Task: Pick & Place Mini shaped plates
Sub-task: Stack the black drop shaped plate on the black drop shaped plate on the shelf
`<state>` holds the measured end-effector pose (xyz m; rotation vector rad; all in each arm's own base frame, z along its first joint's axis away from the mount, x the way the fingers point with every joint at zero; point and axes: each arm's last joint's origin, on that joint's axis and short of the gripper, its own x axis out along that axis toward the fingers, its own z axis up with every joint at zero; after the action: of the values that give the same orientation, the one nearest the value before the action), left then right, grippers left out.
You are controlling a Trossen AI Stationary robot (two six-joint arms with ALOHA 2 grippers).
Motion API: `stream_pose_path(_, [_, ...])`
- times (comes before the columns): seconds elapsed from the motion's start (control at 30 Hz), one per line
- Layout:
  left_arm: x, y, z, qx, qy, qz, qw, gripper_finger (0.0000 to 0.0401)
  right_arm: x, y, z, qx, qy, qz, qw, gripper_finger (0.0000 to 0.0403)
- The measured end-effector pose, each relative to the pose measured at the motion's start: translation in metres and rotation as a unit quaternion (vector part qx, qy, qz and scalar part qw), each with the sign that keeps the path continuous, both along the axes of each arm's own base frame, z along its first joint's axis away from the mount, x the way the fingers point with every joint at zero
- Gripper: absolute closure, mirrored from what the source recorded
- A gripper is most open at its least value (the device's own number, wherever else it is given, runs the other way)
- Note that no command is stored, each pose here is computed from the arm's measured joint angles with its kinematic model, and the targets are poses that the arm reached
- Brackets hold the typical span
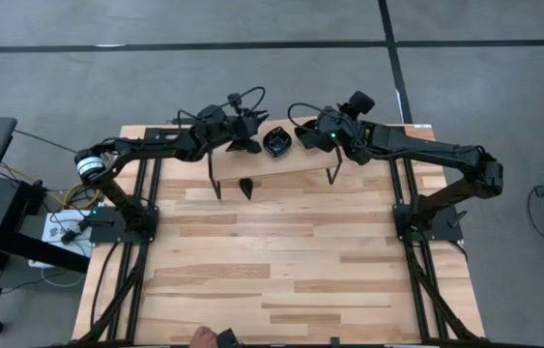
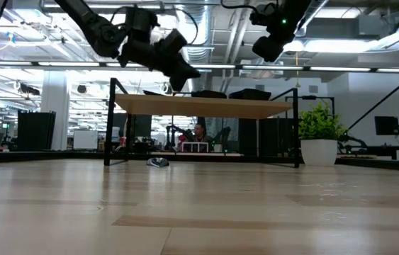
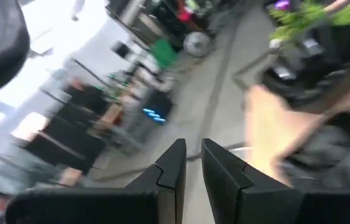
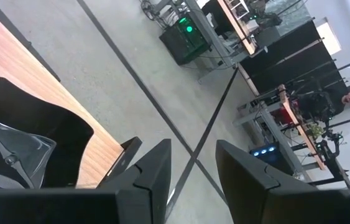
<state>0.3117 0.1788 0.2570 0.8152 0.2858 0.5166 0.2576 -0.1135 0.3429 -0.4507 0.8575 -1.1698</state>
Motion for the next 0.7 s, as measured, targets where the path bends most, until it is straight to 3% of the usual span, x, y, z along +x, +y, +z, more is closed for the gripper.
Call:
stream_pose_path(0.07, [-0.002,0.001,0.007,0.05,0.002,0.017,0.999,0.0348,0.0,0.0,0.0,0.002,-0.001,0.003,1.0,0.028])
stream_pose_path(0.2, [-0.012,0.015,0.014,0.087,-0.006,0.053,0.995,0.0348,0.001,0.0,0.0,0.007,-0.004,0.009,1.0,0.028])
stream_pose_path(0.4, [-0.033,0.044,0.016,0.079,-0.02,0.099,0.992,0.0348,0.001,0.001,0.0,0.008,-0.008,0.01,1.0,0.028])
stream_pose_path(0.7, [-0.039,0.061,0.005,0.071,-0.006,0.09,0.993,0.0348,0.001,0.001,-0.001,0.014,-0.01,0.017,1.0,0.028])
